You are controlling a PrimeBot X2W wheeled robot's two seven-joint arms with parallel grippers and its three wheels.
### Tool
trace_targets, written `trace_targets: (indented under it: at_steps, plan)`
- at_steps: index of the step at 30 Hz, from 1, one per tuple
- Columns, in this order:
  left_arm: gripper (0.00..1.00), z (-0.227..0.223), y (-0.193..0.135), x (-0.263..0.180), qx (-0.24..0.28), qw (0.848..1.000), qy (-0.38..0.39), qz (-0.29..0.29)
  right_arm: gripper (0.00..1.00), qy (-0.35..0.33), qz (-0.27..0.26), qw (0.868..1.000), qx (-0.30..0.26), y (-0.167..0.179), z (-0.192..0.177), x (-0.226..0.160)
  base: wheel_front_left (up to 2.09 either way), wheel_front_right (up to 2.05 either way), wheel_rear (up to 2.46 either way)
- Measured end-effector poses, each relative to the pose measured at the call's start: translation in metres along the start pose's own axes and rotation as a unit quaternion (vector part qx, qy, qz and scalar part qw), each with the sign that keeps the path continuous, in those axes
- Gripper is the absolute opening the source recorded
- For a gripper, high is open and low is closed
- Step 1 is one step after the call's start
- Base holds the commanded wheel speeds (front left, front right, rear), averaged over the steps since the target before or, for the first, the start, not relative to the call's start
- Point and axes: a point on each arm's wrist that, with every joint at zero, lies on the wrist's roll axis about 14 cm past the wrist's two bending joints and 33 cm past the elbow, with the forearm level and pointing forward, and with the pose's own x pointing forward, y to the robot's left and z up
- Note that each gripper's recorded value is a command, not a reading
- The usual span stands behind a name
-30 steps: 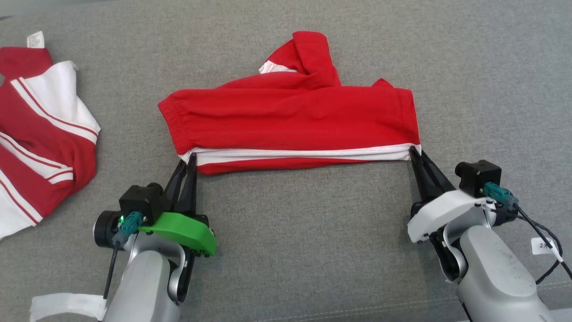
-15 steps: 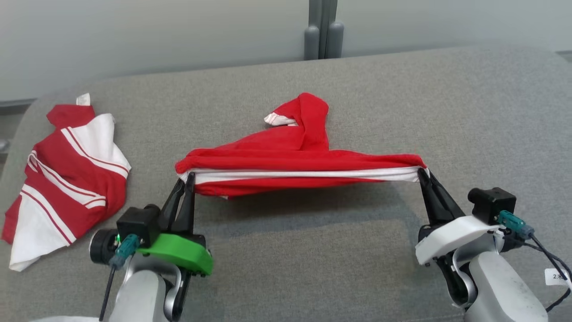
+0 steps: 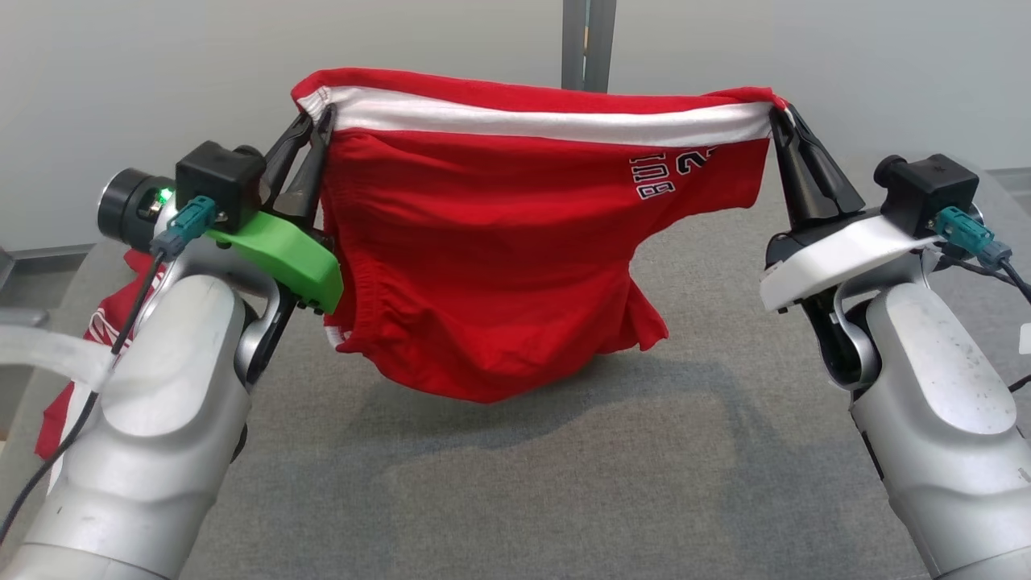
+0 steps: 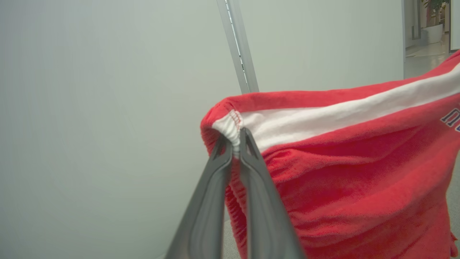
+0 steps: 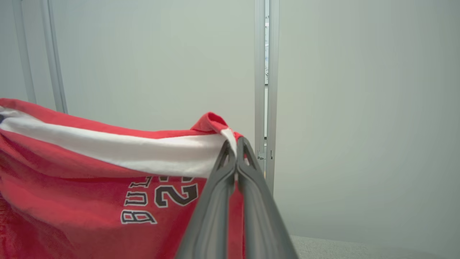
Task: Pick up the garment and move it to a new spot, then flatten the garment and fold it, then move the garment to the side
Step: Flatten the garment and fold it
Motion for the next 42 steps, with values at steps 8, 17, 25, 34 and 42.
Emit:
trace_targets:
  at_steps: [8, 17, 25, 34, 42]
  plan:
    - [0.00, -0.035, -0.006, 0.035, 0.019, 0.995, 0.080, -0.053, 0.00, 0.050, 0.004, 0.998, -0.028, -0.021, -0.037, 0.029, 0.00, 0.00, 0.00]
    - [0.00, 0.040, 0.050, 0.143, 0.099, 0.993, -0.064, -0.015, 0.00, -0.089, -0.016, 0.988, -0.126, -0.066, 0.053, 0.152, 0.00, 0.00, 0.00]
    - [0.00, -0.032, 0.041, 0.155, 0.009, 0.998, -0.059, -0.013, 0.00, -0.055, -0.034, 0.989, -0.136, -0.090, -0.010, 0.163, 0.00, 0.00, 0.00]
    - [0.00, -0.261, -0.012, 0.052, -0.182, 0.966, 0.182, 0.033, 0.00, 0.148, -0.058, 0.987, -0.016, -0.098, -0.204, 0.052, 0.00, 0.00, 0.00]
    - [0.00, -0.288, -0.064, -0.022, -0.266, 0.930, 0.246, 0.052, 0.00, 0.254, -0.119, 0.958, 0.054, -0.099, -0.247, -0.062, 0.00, 0.00, 0.00]
